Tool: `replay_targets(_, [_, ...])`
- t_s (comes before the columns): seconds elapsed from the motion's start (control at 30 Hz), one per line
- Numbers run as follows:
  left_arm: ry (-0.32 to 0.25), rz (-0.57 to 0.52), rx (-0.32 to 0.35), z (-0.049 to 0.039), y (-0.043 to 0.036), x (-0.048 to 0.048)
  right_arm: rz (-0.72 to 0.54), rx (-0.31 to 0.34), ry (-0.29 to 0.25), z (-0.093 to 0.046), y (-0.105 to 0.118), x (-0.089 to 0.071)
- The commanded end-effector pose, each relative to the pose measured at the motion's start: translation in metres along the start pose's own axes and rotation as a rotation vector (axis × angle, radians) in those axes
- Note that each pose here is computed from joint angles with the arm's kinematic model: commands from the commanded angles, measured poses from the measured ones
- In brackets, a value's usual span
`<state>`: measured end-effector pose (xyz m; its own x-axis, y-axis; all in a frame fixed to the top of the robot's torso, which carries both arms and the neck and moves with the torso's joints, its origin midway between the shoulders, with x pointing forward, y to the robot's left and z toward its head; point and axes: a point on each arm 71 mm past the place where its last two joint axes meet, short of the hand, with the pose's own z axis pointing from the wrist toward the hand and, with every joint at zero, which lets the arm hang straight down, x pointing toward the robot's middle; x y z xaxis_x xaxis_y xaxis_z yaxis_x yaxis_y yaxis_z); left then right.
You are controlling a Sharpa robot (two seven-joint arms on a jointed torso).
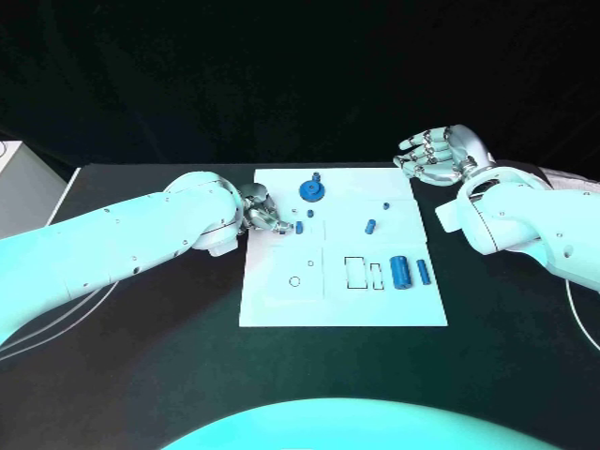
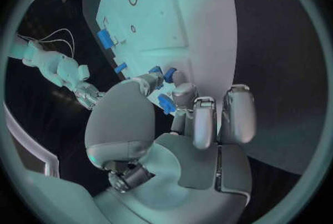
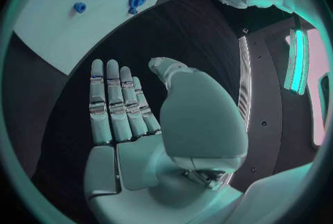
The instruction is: Assemble the parts on the task board
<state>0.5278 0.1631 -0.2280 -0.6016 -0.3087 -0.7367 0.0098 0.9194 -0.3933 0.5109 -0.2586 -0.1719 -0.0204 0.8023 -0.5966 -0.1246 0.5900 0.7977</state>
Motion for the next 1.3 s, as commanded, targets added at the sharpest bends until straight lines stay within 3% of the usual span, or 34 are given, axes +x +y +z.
replay_targets(0.03, [0.0, 0.005, -0.017, 0.0004, 0.0027, 0.0018, -0.001, -0.016, 0.011, 0.0, 0.001, 0.001])
replay_targets(0.73, [-0.065, -0.062, 0.031, -0.0083, 0.0019, -0.0073, -0.002, -0.016, 0.01, 0.0, 0.001, 0.0])
replay_targets(1.0, [-0.086, -0.212, 0.126, -0.0138, -0.0017, -0.0175, -0.002, -0.016, 0.01, 0.0, 0.0, 0.0])
replay_targets(1.17, [-0.152, -0.357, 0.208, -0.0176, -0.0022, -0.0304, -0.003, -0.015, 0.009, 0.0, 0.0, 0.0])
replay_targets(1.3, [-0.203, -0.411, 0.276, -0.0184, -0.0031, -0.0383, -0.003, -0.015, 0.009, 0.0, 0.0, 0.0])
